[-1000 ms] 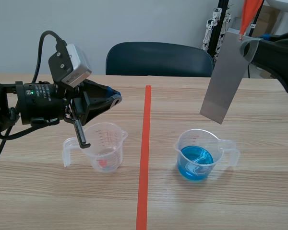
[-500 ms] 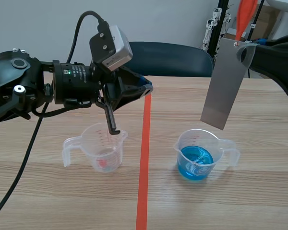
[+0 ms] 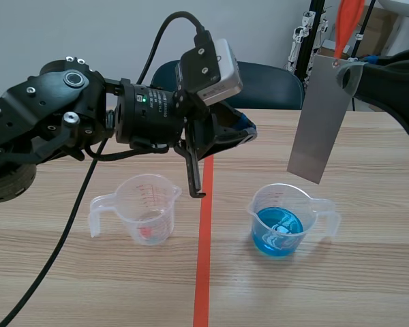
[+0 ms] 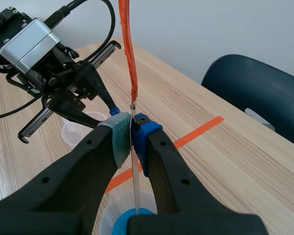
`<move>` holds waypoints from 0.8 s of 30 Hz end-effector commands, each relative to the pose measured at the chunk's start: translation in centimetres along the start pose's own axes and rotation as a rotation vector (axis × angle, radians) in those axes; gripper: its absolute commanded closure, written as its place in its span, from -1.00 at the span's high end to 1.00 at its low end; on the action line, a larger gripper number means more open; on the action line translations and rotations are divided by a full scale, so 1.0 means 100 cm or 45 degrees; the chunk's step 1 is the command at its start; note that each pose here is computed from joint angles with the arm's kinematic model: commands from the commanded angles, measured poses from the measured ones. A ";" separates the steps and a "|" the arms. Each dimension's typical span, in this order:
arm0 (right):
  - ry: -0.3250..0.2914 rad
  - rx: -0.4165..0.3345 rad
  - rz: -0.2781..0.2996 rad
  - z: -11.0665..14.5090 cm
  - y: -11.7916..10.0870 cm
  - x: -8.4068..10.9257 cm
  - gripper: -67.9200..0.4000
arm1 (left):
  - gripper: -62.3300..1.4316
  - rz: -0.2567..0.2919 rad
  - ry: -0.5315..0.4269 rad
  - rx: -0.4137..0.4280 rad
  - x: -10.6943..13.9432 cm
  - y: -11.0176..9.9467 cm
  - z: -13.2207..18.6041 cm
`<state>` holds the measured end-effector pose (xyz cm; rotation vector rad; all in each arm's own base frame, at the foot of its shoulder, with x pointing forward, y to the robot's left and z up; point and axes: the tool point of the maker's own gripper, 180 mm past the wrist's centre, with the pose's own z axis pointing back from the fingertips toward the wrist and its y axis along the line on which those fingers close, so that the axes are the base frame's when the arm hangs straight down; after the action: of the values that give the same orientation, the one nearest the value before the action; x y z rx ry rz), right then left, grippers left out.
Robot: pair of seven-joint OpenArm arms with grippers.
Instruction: Do the redox reaction experiment. raise the plate out of the solution
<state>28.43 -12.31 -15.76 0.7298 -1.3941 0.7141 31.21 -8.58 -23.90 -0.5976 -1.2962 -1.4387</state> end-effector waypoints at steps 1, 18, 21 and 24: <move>-0.053 -0.003 0.037 -0.001 -0.004 0.018 -0.98 | -0.87 -0.013 -0.045 -0.006 0.012 0.000 -0.005; -0.053 -0.003 0.037 -0.001 -0.004 0.018 -0.98 | -0.87 -0.016 -0.061 -0.018 0.019 -0.004 -0.014; -0.053 -0.003 0.037 -0.001 -0.004 0.018 -0.98 | -0.87 -0.016 -0.061 -0.018 0.019 -0.004 -0.014; -0.053 -0.003 0.037 -0.001 -0.004 0.018 -0.98 | -0.87 -0.016 -0.061 -0.018 0.019 -0.004 -0.014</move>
<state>28.43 -12.31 -15.76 0.7298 -1.3941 0.7141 30.47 -10.40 -23.51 -0.6301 -1.3076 -1.4531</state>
